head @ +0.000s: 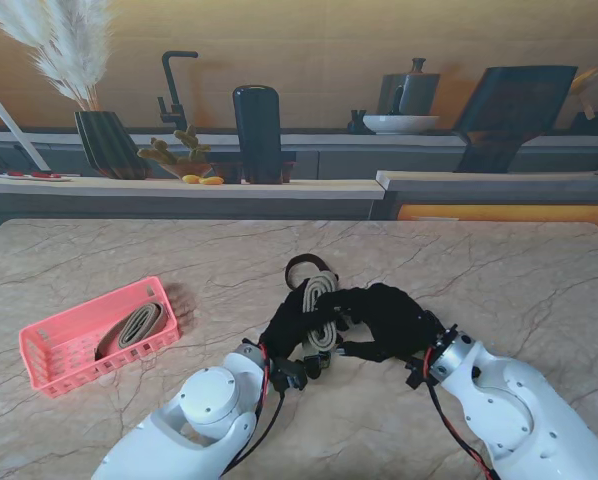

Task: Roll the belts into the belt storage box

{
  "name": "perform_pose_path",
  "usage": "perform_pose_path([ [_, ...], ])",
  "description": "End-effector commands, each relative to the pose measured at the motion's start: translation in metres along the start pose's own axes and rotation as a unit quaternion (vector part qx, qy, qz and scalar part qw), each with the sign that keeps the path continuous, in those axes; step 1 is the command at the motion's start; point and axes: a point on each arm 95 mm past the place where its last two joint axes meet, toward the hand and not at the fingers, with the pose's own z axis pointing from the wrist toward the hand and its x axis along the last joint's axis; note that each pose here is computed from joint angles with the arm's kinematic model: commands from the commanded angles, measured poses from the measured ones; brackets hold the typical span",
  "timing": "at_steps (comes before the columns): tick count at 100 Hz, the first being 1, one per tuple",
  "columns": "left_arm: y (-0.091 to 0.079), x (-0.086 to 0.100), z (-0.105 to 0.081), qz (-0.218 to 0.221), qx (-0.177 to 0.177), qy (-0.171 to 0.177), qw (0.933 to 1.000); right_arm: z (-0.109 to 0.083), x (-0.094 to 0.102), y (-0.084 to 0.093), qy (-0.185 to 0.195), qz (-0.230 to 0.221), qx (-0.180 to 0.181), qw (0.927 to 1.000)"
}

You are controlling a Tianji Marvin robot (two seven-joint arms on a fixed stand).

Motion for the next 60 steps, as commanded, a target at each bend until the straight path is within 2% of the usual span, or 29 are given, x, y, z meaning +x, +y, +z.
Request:
perform_pose_path([
  [1,-0.003,-0.003,-0.002,0.009,-0.014,-0.003,0.9999,0.001,0.002,0.01,0.007,-0.009,-0.013,0.9998],
  [18,-0.004,-0.003,-0.002,0.033,-0.055,-0.002,0.9979,-0.003,-0.006,0.025,-0.002,-0.039,-0.031,0.9987],
  [32,-0.004,-0.003,-0.003,0.042,-0.073,0.006,0.9964,-0.006,-0.016,0.032,-0.016,-0.057,-0.018,0.9981],
  [41,-0.002,-0.003,-0.004,0.053,-0.071,0.013,0.9959,-0.007,-0.022,0.032,-0.033,-0.043,0.001,0.9985],
  [60,0.002,-0.004,-0.003,0.101,-0.049,0.026,0.9933,-0.008,-0.03,0.028,-0.066,0.011,0.015,0.9976],
])
